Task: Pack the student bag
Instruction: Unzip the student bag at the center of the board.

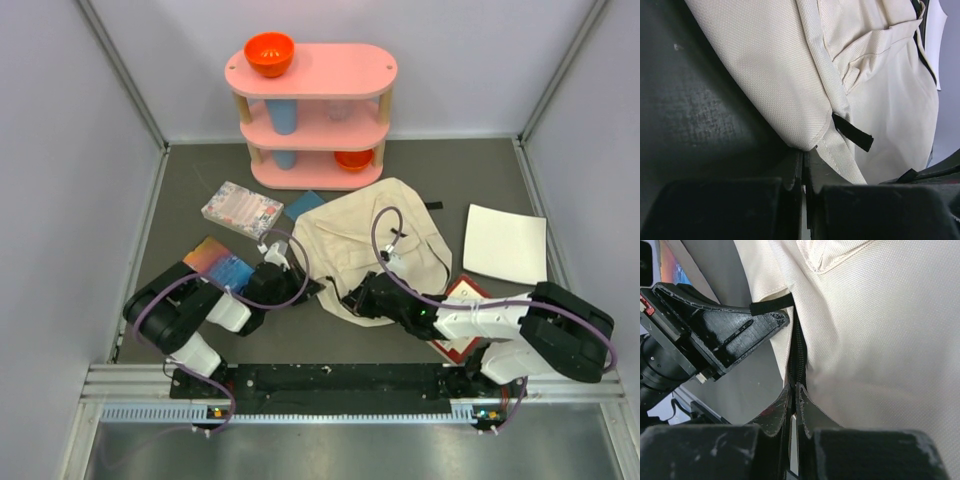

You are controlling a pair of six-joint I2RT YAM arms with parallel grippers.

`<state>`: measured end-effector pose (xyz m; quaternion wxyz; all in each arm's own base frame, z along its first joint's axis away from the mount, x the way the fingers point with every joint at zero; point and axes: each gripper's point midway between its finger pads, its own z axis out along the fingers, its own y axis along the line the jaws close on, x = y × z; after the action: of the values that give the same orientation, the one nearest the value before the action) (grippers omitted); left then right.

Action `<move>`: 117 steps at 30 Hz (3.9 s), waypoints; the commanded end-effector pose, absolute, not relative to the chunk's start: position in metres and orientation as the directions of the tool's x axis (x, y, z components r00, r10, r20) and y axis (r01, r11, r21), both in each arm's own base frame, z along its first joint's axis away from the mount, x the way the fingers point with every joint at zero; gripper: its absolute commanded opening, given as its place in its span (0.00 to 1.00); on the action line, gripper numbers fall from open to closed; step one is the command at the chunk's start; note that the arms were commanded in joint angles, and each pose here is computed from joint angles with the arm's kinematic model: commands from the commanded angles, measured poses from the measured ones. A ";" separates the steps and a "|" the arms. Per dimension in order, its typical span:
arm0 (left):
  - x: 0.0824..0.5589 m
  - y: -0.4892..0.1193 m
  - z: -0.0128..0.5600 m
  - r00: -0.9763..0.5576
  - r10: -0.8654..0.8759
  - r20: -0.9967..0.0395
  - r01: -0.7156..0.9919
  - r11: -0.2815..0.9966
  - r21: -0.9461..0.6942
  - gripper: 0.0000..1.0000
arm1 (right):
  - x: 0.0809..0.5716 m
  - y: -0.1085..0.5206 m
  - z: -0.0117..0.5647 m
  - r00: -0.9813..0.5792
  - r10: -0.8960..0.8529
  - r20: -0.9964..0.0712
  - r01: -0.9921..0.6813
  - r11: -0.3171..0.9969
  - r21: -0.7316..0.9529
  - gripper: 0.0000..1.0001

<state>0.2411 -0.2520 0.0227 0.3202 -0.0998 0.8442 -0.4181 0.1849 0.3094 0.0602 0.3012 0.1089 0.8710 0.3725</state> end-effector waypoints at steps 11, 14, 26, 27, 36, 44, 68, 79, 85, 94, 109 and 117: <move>0.241 -0.248 0.015 -0.751 -0.473 -0.461 0.097 0.611 -0.785 0.00 | 0.163 0.270 0.079 -0.758 0.350 -0.551 -0.087 0.782 0.617 0.00; 0.244 -0.241 0.016 -0.732 -0.477 -0.486 0.089 0.640 -0.763 0.00 | 0.157 0.260 0.076 -0.763 0.336 -0.552 -0.089 0.791 0.605 0.00; 0.264 -0.208 0.051 -0.639 -0.406 -0.653 0.092 0.803 -0.589 0.00 | 0.150 0.232 0.079 -0.736 0.315 -0.598 -0.118 0.811 0.573 0.00; 0.265 -0.207 0.054 -0.637 -0.385 -0.667 0.105 0.814 -0.571 0.00 | 0.151 0.235 0.086 -0.731 0.317 -0.604 -0.130 0.804 0.580 0.00; 0.238 -0.207 0.078 -0.652 -0.297 -0.698 0.235 0.796 -0.558 0.68 | 0.162 0.257 0.103 -0.712 0.316 -0.628 -0.171 0.789 0.590 0.00; 0.217 -0.216 0.099 -0.640 -0.211 -0.738 0.376 0.752 -0.541 0.71 | 0.165 0.264 0.099 -0.727 0.396 -0.560 -0.079 0.763 0.642 0.12; 0.203 -0.280 0.109 -0.685 -0.083 -0.724 0.491 0.681 -0.543 0.70 | 0.181 0.276 0.083 -0.692 0.563 -0.452 0.041 0.656 0.754 0.39; 0.202 -0.286 0.102 -0.685 -0.056 -0.726 0.502 0.687 -0.526 0.70 | 0.185 0.270 0.077 -0.677 0.555 -0.484 0.035 0.681 0.731 0.00; 0.208 -0.293 0.110 -0.633 -0.024 -0.774 0.556 0.681 -0.476 0.75 | 0.184 0.266 0.078 -0.674 0.537 -0.507 0.017 0.697 0.717 0.00; 0.211 -0.304 0.090 -0.698 0.143 -0.701 0.565 0.711 -0.418 0.75 | 0.184 0.252 0.084 -0.651 0.526 -0.547 0.009 0.726 0.688 0.00; 0.191 -0.319 0.061 -0.882 0.063 -0.468 0.360 0.731 -0.579 0.73 | 0.184 0.253 0.081 -0.650 0.515 -0.559 -0.014 0.727 0.687 0.00; 0.197 -0.326 0.056 -0.913 -0.021 -0.407 0.256 0.748 -0.612 0.74 | 0.178 0.261 0.072 -0.668 0.490 -0.560 -0.032 0.733 0.679 0.00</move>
<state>0.1911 -0.3140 0.0486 0.2064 0.0984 0.9145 -0.3338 0.1751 0.2551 0.0673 0.3698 0.1380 0.8581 0.3285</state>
